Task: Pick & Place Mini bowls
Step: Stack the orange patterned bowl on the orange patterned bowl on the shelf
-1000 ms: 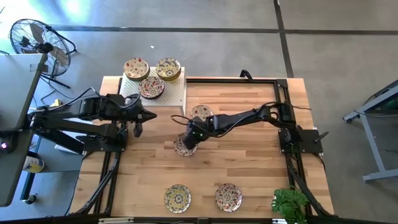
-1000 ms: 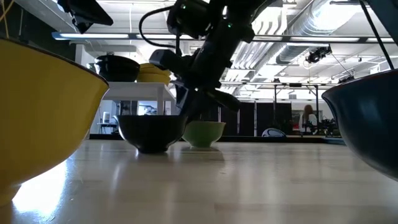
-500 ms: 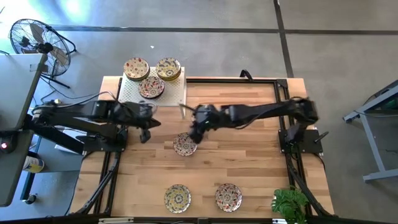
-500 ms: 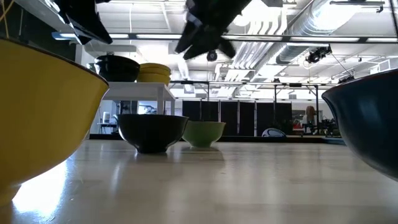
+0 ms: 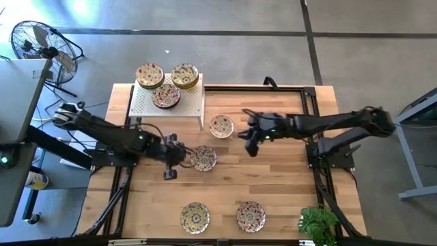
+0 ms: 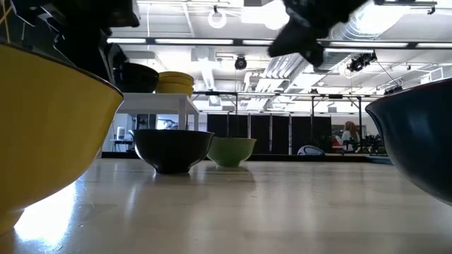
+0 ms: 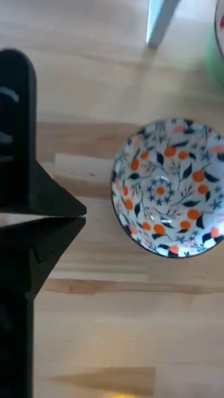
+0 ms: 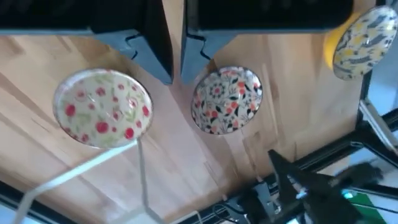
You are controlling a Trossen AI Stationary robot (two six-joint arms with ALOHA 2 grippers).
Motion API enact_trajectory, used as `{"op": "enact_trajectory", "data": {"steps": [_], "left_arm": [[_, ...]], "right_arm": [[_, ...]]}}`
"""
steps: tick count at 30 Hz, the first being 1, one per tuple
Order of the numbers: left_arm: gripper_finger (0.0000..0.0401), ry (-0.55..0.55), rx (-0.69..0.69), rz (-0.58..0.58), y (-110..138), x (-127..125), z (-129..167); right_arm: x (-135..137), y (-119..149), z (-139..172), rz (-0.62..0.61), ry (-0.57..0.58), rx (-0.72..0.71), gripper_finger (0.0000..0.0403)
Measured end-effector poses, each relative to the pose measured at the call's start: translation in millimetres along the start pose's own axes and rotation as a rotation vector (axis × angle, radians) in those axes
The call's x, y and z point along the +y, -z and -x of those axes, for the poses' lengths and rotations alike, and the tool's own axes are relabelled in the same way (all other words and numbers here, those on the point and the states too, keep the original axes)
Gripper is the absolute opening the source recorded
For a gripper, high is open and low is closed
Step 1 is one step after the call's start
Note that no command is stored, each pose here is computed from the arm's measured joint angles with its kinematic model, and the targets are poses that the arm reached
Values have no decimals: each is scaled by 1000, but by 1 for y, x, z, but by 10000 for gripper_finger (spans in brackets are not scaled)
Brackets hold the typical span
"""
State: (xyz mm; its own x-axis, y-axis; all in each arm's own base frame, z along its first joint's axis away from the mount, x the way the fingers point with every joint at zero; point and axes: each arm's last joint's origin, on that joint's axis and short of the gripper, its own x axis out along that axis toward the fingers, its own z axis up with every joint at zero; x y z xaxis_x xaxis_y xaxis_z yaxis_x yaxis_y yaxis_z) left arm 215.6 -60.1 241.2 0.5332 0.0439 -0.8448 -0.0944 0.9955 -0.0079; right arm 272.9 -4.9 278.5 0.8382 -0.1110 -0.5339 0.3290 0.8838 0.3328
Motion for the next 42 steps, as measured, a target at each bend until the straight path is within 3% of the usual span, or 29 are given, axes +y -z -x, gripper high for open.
{"op": "enact_trajectory", "data": {"steps": [5,12,20,27,38,42], "left_arm": [[62,-4,19,-13,-26,-14,-14],[147,-18,63,-130,-58,-31,-41],[165,-43,144,-166,-71,-44,-80],[158,-130,164,-106,-70,-47,-104],[22,-145,169,-109,-69,-46,-109],[12,-148,161,-119,-70,-46,-107]], "right_arm": [[-12,16,29,-29,-20,-38,4],[-23,32,56,-36,-49,-84,4],[-28,38,73,-21,-57,-93,3],[-29,40,77,22,-64,-77,1],[-29,41,77,38,-72,-68,1],[-29,41,77,42,-69,-63,2]]}}
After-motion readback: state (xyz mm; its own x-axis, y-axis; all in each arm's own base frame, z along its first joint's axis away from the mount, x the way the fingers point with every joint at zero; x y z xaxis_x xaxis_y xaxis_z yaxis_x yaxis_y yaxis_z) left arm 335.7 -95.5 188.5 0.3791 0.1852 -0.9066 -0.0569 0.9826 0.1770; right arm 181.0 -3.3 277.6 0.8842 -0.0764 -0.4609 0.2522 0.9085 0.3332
